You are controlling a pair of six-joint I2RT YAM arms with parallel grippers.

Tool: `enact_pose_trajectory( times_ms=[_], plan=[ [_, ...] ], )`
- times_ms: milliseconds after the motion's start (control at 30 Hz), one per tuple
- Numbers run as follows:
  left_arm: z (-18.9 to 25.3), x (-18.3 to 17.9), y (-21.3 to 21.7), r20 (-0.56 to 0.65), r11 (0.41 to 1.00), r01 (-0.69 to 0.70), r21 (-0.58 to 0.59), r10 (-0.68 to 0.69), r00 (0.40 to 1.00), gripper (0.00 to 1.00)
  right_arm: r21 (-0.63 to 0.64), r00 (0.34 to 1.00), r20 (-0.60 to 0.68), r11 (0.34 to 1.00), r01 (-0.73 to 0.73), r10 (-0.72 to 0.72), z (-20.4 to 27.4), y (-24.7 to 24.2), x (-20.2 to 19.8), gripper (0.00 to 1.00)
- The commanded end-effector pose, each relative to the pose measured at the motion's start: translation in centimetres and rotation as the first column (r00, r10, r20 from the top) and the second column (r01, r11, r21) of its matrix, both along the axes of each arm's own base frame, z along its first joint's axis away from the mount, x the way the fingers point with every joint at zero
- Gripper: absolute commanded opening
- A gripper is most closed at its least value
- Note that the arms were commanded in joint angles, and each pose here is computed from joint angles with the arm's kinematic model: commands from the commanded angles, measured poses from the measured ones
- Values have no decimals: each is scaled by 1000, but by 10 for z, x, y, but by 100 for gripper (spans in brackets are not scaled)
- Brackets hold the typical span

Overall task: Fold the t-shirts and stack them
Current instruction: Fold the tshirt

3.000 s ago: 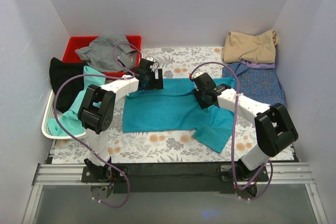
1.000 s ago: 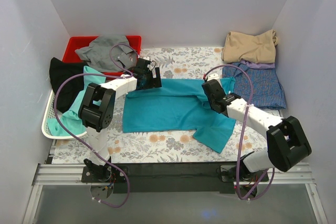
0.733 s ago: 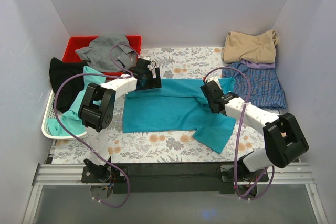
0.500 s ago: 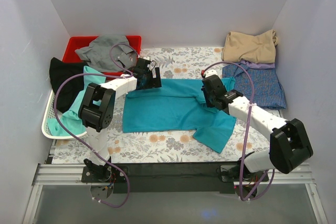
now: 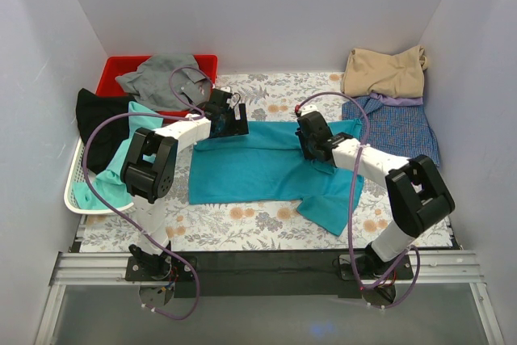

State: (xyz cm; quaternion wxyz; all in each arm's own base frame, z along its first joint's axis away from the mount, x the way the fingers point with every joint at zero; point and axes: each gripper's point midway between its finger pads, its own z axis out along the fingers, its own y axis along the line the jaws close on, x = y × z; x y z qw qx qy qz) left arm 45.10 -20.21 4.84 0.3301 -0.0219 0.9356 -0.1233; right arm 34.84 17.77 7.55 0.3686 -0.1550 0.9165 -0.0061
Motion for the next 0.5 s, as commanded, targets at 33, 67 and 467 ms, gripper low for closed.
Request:
enact_pose_trajectory(
  times_ms=[33,67,467],
  plan=[
    [13,9,6,35,1000,-11,25,10,999,90,14,998,59,1000,3,-4,5,10,22,28],
    [12,8,7,31,1000,-13,27,12,999,90,22,999,43,1000,-4,3,1,12,19,28],
    [3,8,8,7,999,-10,33,10,1000,90,178,963,-226,978,-106,146,-56,36,-42,29]
  ],
)
